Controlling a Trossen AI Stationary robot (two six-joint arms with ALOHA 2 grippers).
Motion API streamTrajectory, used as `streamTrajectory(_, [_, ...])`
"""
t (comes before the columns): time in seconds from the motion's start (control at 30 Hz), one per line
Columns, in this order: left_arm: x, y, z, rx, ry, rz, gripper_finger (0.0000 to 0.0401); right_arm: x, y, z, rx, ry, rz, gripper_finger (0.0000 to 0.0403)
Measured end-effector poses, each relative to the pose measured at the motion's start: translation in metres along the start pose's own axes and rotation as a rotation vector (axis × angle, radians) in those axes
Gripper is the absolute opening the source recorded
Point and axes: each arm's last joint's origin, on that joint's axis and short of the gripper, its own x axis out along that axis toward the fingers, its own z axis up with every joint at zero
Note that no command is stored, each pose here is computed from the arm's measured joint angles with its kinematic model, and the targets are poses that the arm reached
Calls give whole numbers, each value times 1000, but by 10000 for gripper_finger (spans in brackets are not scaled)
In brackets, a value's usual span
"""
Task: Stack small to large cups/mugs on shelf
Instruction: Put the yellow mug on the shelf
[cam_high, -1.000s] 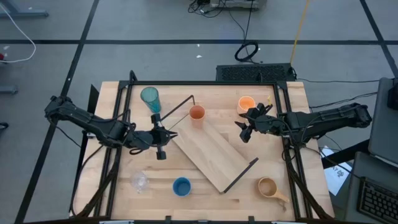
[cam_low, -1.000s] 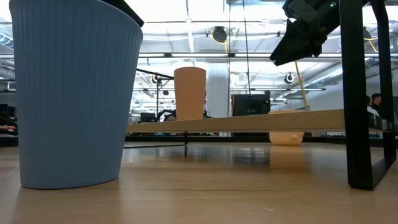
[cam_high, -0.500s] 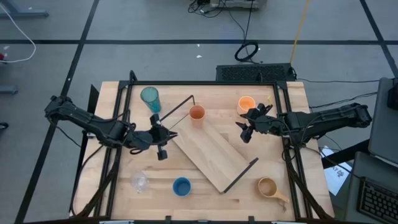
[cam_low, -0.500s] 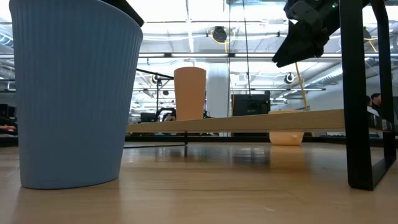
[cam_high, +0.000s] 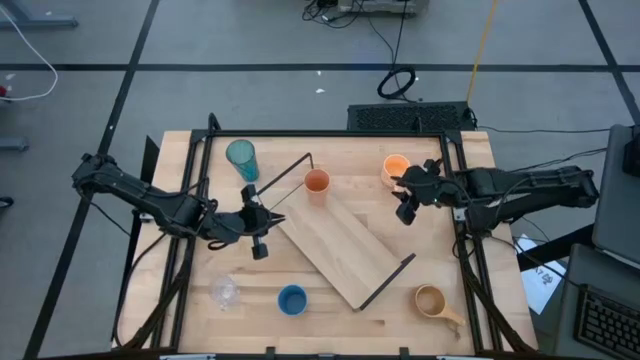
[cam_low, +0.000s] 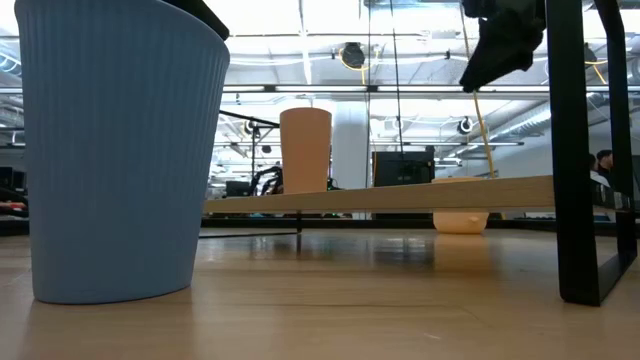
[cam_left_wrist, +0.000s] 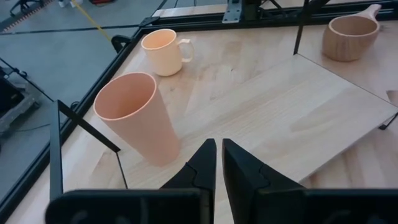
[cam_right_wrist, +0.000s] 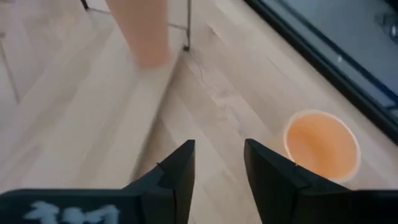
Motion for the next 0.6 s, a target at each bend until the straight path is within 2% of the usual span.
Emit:
streamTrajectory(0.13, [0, 0, 0, 11, 0, 0, 31, -3, -12, 3, 19, 81, -13, 110])
streamTrajectory(0.33, [0, 0, 0, 32, 0, 1, 31, 0, -24, 10, -37, 183, 0, 98])
streamTrajectory(0.6, [0, 0, 0, 54, 0, 0, 31, 9, -37, 36, -57, 326, -60, 98])
